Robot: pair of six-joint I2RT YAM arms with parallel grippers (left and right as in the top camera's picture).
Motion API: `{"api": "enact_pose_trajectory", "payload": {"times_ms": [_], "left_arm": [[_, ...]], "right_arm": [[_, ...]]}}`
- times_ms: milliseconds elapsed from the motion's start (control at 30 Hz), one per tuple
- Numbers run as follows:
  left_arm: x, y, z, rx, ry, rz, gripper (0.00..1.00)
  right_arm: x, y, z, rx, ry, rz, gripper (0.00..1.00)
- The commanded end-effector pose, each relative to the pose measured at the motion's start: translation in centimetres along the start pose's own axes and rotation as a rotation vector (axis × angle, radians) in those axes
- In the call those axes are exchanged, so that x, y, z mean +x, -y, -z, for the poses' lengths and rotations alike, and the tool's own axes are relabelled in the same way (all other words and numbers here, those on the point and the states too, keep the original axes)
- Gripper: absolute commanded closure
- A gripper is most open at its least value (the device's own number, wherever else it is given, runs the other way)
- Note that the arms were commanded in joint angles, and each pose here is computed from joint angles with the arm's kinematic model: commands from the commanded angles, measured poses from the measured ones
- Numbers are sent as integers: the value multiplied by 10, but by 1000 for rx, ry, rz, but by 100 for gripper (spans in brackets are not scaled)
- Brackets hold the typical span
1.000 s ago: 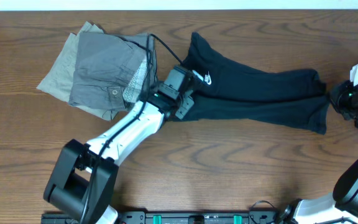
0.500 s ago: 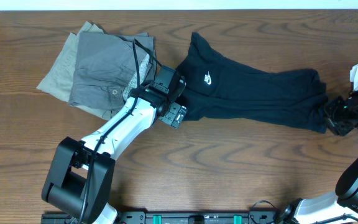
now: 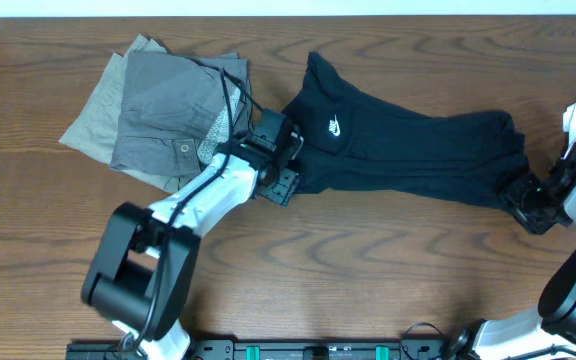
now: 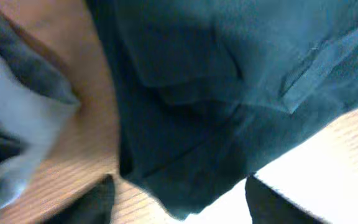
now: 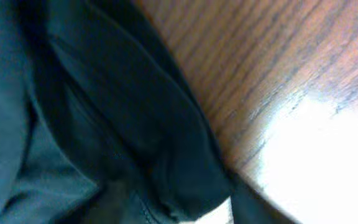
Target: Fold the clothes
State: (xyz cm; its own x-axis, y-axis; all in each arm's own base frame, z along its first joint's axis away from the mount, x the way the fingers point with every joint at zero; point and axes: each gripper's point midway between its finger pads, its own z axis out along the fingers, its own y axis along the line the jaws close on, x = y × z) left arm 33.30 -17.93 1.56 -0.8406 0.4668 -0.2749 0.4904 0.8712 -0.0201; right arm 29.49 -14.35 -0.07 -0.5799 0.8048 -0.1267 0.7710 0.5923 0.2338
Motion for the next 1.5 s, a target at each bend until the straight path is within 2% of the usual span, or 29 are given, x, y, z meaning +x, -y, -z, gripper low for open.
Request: {"api": "enact_pose_trajectory", "payload": {"times_ms": [0, 33, 100, 267, 300, 333, 433, 533, 633, 733, 933, 1000, 1100, 1233, 1467], "left_arm": [[10, 3, -9, 28, -36, 11, 75], [10, 1, -9, 25, -38, 14, 94], [12, -6, -8, 3, -42, 24, 94], [19, -36, -2, -67, -63, 106, 94], [20, -40, -2, -71, -62, 121, 94], [20, -44, -2, -69, -62, 134, 94], [20, -46, -2, -46, -60, 150, 94], [19, -41, -2, -23, -57, 150, 94], [18, -39, -2, -13, -50, 147, 94], [16, -39, -2, -14, -44, 147, 94], [16, -39, -2, -14, -42, 147, 94], [16, -39, -2, -14, -42, 147, 94], [16, -39, -2, -14, -42, 147, 94], [16, -39, -2, -14, -43, 147, 94], [16, -40, -2, -15, -42, 160, 94]], "right_arm": [[10, 7, -7, 17, -27, -14, 76], [6, 8, -5, 14, -16, -18, 84], [-3, 9, 1, 9, 3, -28, 87], [-24, 15, 20, 8, 37, -38, 84], [-27, 16, 22, 8, 40, -43, 80], [-29, 16, 23, 7, 43, -47, 71], [-28, 10, 25, -31, 27, -49, 64], [-16, -13, 28, -167, -35, 5, 58], [4, -45, 36, -350, -126, 39, 64], [20, -61, 39, -403, -181, 89, 76], [42, -79, 32, -359, -217, 179, 84], [46, -78, 26, -290, -211, 192, 86], [46, -62, 13, -118, -173, 160, 86], [47, -44, -2, 11, -115, 146, 86], [16, 10, 5, 255, 11, 89, 86]]}}
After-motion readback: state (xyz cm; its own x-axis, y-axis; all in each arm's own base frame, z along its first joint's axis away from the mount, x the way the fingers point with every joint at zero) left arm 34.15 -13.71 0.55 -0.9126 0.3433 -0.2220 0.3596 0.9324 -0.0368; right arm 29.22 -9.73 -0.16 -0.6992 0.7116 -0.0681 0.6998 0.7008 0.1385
